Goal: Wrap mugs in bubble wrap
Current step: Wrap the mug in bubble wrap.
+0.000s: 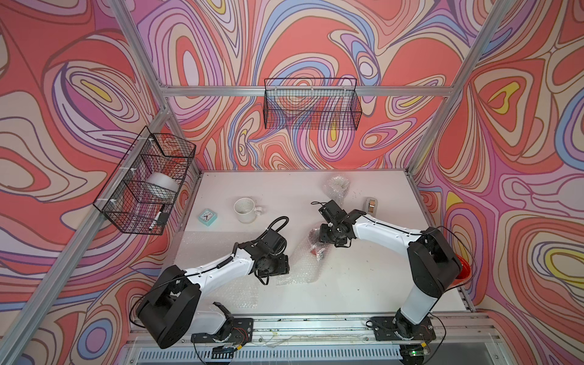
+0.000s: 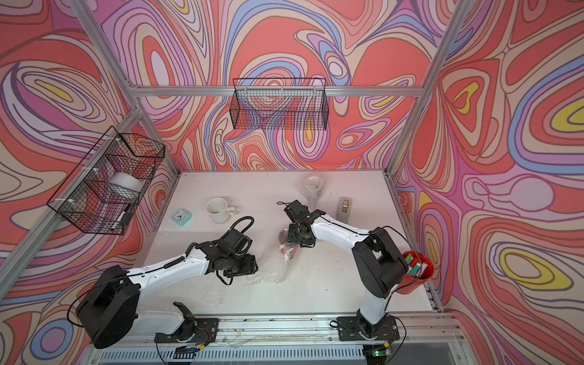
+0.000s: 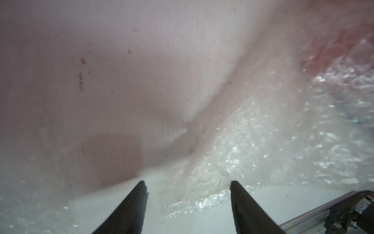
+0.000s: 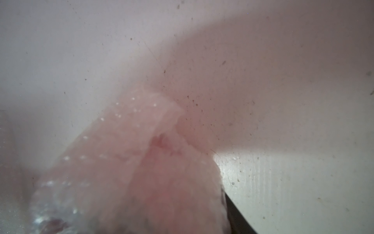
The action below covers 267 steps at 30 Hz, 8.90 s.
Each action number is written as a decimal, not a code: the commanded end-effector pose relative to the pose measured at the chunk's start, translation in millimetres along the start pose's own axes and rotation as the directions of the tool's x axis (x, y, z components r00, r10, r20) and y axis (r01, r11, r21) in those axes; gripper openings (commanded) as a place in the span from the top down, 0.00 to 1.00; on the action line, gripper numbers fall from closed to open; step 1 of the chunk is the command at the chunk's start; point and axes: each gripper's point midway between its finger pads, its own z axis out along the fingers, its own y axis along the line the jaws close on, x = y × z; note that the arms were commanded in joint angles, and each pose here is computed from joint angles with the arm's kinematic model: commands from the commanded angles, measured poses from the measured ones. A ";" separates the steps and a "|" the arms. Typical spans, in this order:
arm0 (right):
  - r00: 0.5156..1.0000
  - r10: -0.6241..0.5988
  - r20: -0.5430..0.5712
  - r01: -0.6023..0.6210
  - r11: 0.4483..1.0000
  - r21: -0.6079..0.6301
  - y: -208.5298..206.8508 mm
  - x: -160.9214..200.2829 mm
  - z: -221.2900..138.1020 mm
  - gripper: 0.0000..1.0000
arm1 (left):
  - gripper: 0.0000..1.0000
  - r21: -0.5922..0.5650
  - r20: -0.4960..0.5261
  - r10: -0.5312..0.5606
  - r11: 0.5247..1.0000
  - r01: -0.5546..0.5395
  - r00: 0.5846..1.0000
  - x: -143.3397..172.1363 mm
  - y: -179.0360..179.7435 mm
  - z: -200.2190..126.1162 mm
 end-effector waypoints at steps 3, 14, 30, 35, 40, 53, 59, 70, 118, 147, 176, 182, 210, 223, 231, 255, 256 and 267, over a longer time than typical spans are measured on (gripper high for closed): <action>1.000 0.015 -0.002 -0.015 1.000 0.012 -4.7 1.1 6.2 0.47 | 0.33 -0.057 -0.056 -0.025 0.998 0.022 0.998 16.6 13.6 10.4; 1.000 0.014 -0.007 -0.013 1.000 0.011 -4.3 2.1 6.6 0.47 | 0.50 -0.051 -0.087 -0.046 0.998 0.041 0.995 36.1 19.0 18.9; 1.000 0.004 -0.013 -0.004 1.000 0.010 -6.2 5.4 7.7 0.48 | 1.00 -0.018 0.052 -0.019 1.000 0.020 0.998 6.5 -0.4 -11.7; 1.000 -0.002 -0.018 0.002 1.000 0.007 -6.0 6.7 7.7 0.48 | 1.00 0.038 0.128 -0.013 0.999 0.008 0.992 -12.4 -20.4 -33.1; 1.000 -0.012 -0.017 0.011 1.000 -0.002 -4.2 6.5 7.3 0.49 | 1.00 0.153 0.165 0.012 0.988 -0.037 0.986 -24.7 -51.6 -52.6; 1.000 -0.025 -0.019 0.023 0.996 -0.089 9.7 7.9 5.5 0.50 | 1.00 0.350 0.210 0.084 0.924 -0.155 0.974 -65.2 -136.7 -84.1; 0.999 -0.033 -0.027 0.028 0.988 -0.152 19.3 11.4 5.1 0.52 | 1.00 0.378 0.216 0.108 0.907 -0.185 0.970 -82.8 -162.5 -80.2; 0.999 -0.050 0.000 0.048 0.953 -0.300 42.5 6.1 -15.9 0.51 | 1.00 0.299 0.137 0.088 0.946 -0.126 0.987 -100.8 -169.4 -37.8; 0.999 0.026 0.038 -0.019 0.982 -0.189 -4.4 7.7 -11.8 0.40 | 0.76 0.322 0.201 0.009 0.944 -0.075 0.979 -134.8 -164.1 -50.5; 1.000 0.024 0.013 -0.021 0.981 -0.191 1.8 4.9 -6.0 0.42 | 0.42 0.143 0.232 0.160 0.970 -0.196 0.959 -121.6 -111.7 -43.6; 1.000 0.015 0.000 -0.015 0.980 -0.199 3.8 6.3 -3.6 0.43 | 1.00 0.293 0.199 0.162 0.931 -0.216 0.967 -128.0 -159.3 -34.7; 1.000 0.016 -0.003 -0.016 0.979 -0.205 4.4 7.1 -3.1 0.43 | 1.00 0.275 0.144 0.163 0.941 -0.198 0.976 -120.4 -167.4 -8.8; 0.994 0.037 0.099 -0.010 0.965 -0.260 9.8 -13.6 -23.5 0.28 | 1.00 0.162 0.020 0.149 0.975 -0.150 0.989 -100.3 -144.8 28.4; 0.999 0.002 0.036 0.007 0.972 -0.233 12.3 -10.1 11.6 0.36 | 1.00 0.233 0.087 0.150 0.958 -0.167 0.985 -107.3 -159.6 5.4; 0.999 -0.037 0.009 0.038 0.967 -0.252 18.3 -8.9 17.1 0.39 | 0.67 0.273 0.258 0.110 0.945 -0.181 0.960 -138.2 -150.6 -60.5; 0.997 -0.072 -0.017 0.065 0.965 -0.255 25.8 -12.7 26.0 0.41 | 0.43 0.148 0.104 0.130 0.978 -0.144 0.986 -116.5 -99.4 -1.2; 0.997 -0.072 -0.017 0.065 0.965 -0.255 25.9 -13.0 26.6 0.41 | 0.42 0.146 0.097 0.130 0.979 -0.143 0.987 -115.3 -100.0 2.2; 0.997 -0.069 -0.039 0.058 0.966 -0.252 23.6 -7.3 32.8 0.41 | 0.31 0.018 -0.019 0.084 0.996 -0.084 0.996 -96.9 -72.4 47.1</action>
